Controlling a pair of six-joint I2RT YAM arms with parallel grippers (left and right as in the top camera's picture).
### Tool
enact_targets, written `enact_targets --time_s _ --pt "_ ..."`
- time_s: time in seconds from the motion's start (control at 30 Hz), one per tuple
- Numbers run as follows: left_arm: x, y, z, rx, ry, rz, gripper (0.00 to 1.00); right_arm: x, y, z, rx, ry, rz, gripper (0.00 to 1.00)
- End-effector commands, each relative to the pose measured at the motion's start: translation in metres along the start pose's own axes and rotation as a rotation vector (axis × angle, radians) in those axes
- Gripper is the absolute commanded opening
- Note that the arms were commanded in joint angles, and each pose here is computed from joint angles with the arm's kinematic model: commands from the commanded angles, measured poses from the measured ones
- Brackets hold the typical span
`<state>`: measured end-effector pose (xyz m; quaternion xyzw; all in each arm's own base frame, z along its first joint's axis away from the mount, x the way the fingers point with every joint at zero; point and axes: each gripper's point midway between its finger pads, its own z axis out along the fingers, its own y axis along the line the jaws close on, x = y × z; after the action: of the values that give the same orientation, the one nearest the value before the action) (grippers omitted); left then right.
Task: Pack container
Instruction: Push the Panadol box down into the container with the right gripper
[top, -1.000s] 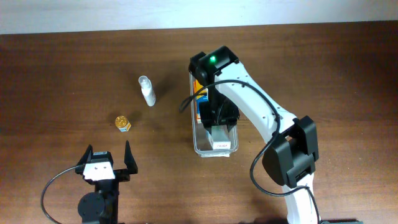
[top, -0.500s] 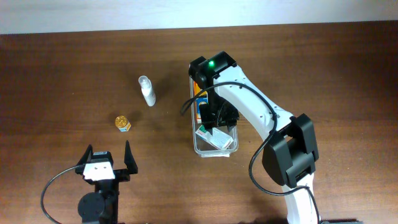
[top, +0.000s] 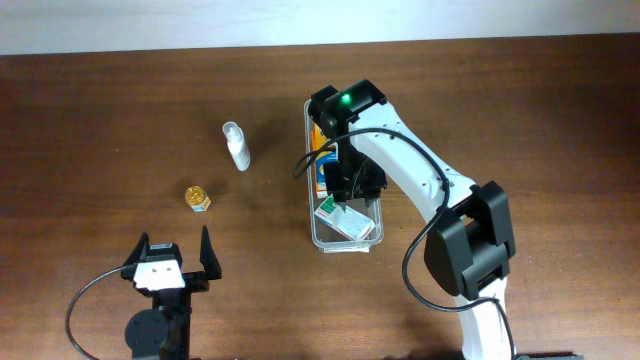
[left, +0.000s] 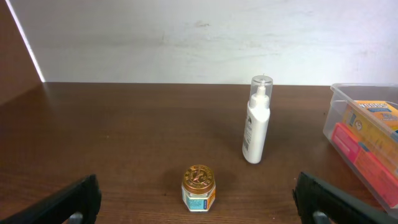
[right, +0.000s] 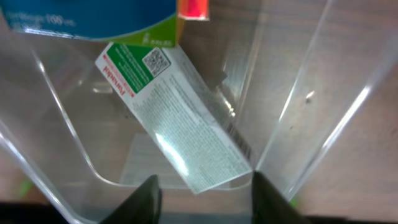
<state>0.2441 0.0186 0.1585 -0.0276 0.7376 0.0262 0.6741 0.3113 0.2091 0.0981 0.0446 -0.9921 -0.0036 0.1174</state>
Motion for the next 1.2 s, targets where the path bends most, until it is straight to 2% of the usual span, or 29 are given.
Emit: enact_targets --time_s 0.0,0.1,0.4,1.17 --pt "0.002 0.002 0.0 -0.01 -0.002 0.015 1.0 0.001 -0.001 0.0 -0.005 -0.003 0.006 0.19" --pt "0.002 0.002 0.0 -0.01 -0.002 0.015 0.99 0.005 -0.003 0.008 0.007 0.021 -0.007 0.04" --pt "0.002 0.002 0.0 -0.01 -0.002 0.015 1.0 0.026 -0.017 0.037 0.056 0.13 0.002 0.04" --pt "0.002 0.002 0.0 -0.01 -0.002 0.015 1.0 0.028 -0.02 0.056 0.059 0.146 0.004 0.04"
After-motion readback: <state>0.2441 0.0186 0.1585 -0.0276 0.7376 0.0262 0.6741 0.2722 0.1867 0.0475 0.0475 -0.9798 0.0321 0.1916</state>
